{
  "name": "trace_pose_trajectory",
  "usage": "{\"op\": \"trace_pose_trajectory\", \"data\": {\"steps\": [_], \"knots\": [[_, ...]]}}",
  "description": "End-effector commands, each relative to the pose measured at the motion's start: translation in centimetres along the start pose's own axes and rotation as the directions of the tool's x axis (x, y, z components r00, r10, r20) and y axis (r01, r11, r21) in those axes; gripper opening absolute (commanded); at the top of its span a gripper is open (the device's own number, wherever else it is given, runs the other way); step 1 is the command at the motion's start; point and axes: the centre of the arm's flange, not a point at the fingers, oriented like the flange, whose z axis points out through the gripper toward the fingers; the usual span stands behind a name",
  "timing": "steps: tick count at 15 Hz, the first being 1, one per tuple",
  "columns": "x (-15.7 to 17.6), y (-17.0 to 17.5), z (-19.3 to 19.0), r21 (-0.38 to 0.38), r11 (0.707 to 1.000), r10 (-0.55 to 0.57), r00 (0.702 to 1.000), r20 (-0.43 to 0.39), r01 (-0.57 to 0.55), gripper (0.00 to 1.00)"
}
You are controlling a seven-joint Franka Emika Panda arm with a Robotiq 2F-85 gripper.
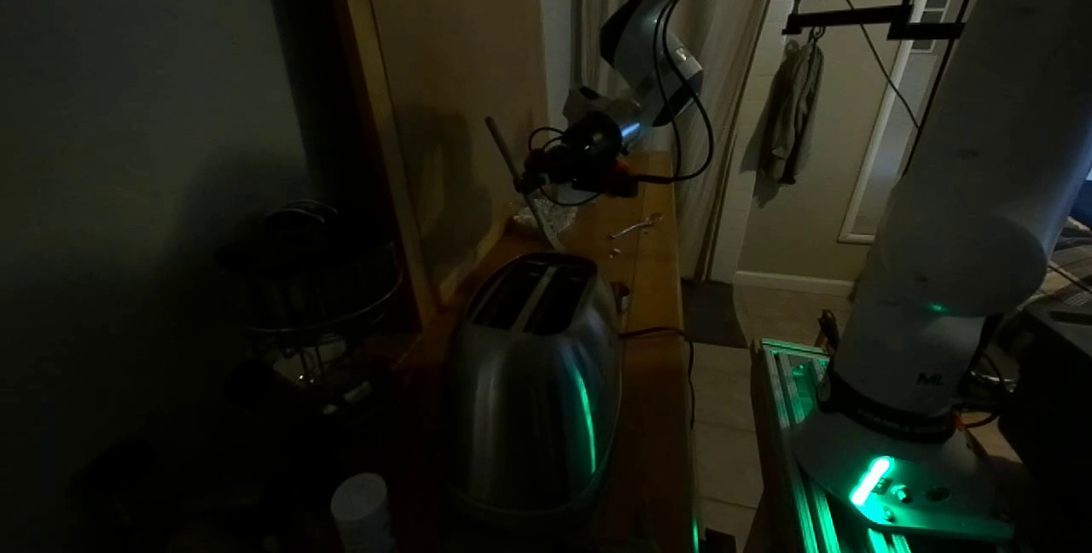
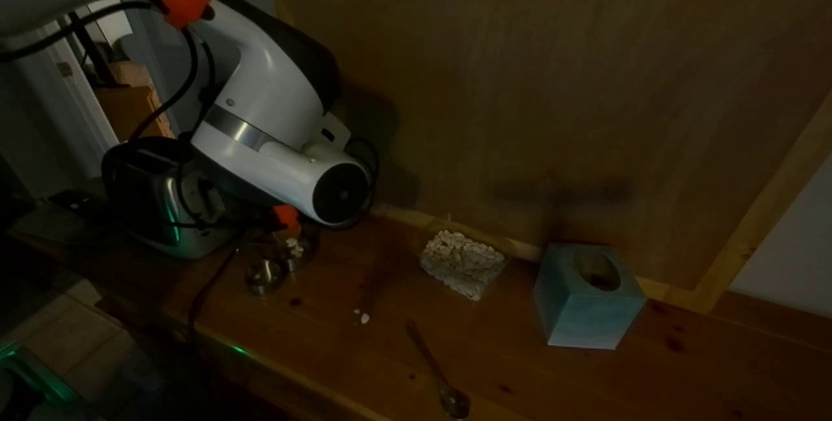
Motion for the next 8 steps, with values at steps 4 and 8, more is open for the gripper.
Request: {"op": "trace_pose_trajectory", "data": {"steps": [4,8], "knots": [[-0.2,1.0,0.0,-0.014,1.000,-0.017,1.000,-0.005,0.017,0.04],[1.0,0.1,0.9,-0.012,0.999,-0.044,0.999,0.024,0.044,0.04]]}}
